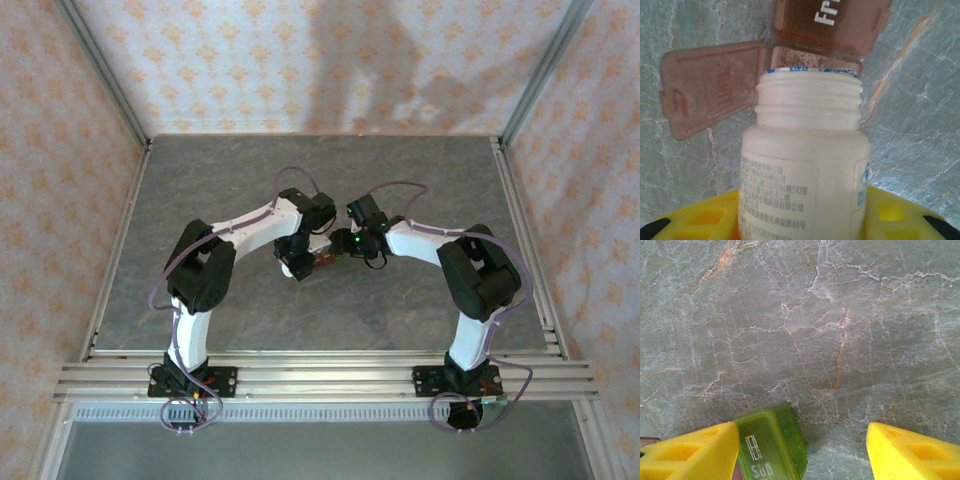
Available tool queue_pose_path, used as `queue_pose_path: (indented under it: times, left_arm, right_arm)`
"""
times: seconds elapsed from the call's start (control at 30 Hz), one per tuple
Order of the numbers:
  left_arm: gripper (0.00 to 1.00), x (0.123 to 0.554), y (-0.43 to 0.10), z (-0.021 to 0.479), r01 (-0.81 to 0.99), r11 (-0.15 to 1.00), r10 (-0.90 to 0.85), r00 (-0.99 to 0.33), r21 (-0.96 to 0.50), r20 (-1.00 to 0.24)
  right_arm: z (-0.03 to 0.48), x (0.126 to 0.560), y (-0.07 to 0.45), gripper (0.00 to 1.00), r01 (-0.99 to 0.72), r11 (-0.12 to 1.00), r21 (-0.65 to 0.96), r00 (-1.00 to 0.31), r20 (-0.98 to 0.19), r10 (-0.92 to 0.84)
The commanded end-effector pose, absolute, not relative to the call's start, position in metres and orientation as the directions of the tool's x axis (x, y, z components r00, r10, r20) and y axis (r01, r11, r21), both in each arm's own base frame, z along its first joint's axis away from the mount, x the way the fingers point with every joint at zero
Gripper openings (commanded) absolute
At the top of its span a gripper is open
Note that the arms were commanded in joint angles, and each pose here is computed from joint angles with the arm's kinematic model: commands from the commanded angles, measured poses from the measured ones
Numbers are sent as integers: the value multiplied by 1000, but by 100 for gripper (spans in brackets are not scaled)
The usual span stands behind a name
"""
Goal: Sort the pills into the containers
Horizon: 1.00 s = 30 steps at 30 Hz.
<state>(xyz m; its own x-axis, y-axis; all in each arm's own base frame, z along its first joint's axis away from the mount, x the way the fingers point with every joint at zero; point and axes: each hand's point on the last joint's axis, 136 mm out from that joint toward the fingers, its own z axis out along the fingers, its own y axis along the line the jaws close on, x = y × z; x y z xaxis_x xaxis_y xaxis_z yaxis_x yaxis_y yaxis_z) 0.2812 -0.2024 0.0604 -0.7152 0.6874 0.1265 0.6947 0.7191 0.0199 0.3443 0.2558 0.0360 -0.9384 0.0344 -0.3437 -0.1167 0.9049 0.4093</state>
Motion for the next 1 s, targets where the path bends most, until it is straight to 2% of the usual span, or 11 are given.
queue_pose_path:
  times: [0.0, 0.6, 0.97]
  left_arm:
    - [0, 281, -195, 63, 718, 695, 703, -691, 43, 171]
    - [0, 281, -193, 61, 722, 691, 702, -683, 40, 200]
    - [0, 283, -196, 71, 703, 711, 694, -707, 29, 135]
  right_arm:
    - [27, 341, 254, 68, -102, 911, 399, -945, -325, 37]
    - [25, 340, 254, 68, -99, 911, 399, -946, -321, 38]
    - [24, 341, 254, 68, -98, 913, 397, -947, -320, 38]
